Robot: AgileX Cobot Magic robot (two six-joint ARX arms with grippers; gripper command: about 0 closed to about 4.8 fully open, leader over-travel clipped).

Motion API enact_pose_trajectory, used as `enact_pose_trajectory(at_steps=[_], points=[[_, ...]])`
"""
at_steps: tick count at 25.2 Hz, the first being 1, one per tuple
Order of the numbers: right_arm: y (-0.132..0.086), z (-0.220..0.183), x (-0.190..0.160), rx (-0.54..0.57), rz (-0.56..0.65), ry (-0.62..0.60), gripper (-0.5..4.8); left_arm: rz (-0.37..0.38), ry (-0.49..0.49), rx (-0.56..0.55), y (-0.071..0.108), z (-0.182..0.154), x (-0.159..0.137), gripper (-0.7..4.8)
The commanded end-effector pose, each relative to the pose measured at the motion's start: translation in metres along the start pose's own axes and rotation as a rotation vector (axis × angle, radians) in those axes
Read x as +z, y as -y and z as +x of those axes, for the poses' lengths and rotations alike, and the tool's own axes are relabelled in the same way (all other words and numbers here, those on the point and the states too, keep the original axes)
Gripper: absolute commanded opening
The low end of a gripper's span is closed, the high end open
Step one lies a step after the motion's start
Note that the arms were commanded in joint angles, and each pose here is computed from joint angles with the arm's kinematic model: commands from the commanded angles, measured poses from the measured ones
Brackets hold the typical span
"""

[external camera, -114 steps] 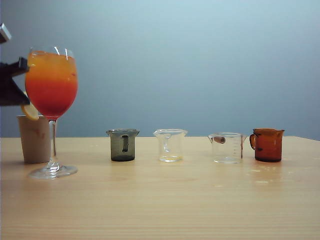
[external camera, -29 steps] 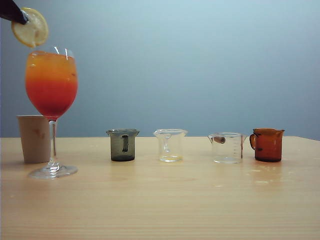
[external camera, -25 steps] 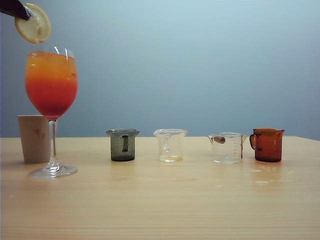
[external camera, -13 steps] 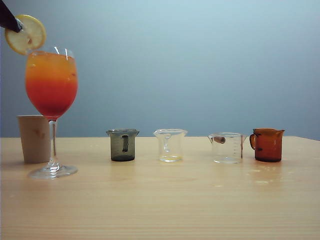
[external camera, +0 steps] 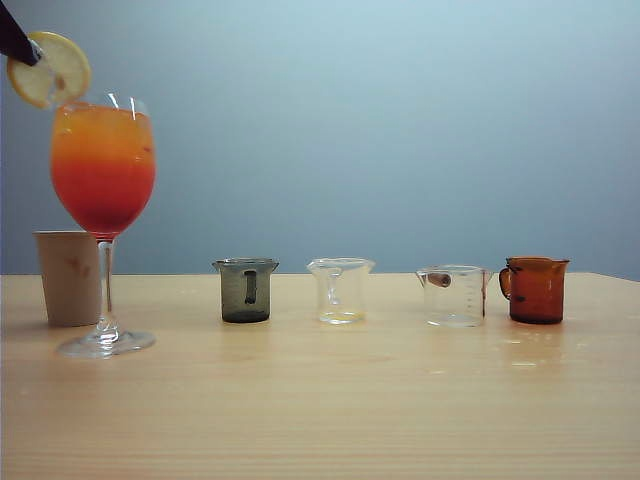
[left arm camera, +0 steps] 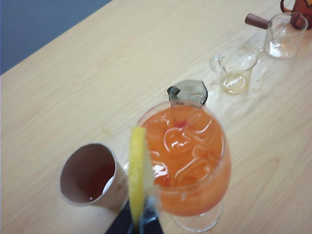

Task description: Pick up the lemon slice from the paper cup on the left and carefully insert it into the rim of the goblet.

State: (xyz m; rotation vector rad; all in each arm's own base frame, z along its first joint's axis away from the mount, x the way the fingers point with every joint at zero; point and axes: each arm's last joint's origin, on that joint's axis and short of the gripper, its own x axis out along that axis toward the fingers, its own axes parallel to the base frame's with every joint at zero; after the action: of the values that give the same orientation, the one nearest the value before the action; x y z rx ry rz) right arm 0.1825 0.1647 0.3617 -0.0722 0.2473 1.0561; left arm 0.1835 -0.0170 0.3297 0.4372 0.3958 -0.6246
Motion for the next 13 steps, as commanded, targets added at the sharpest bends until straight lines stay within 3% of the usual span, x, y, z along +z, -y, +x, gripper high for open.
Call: enact_pose_trajectory(at_steps=[1, 7, 13], points=[[0.0003, -0.0003, 0.0037, -0.011, -0.014, 0.027, -0.04, 0.006, 0.053, -0.056, 0.0014, -0.0008, 0.003, -0.06], [0.0003, -0.0003, 0.0035, -0.013, -0.031, 0.025, -0.04, 0.001, 0.114, -0.159, 0.0048, -0.0014, 0.0043, -0.06], [0.0003, -0.0003, 0.0035, -0.013, -0.031, 0.024, -0.04, -0.025, 0.057, -0.152, 0.0065, -0.0012, -0.0001, -0.06]])
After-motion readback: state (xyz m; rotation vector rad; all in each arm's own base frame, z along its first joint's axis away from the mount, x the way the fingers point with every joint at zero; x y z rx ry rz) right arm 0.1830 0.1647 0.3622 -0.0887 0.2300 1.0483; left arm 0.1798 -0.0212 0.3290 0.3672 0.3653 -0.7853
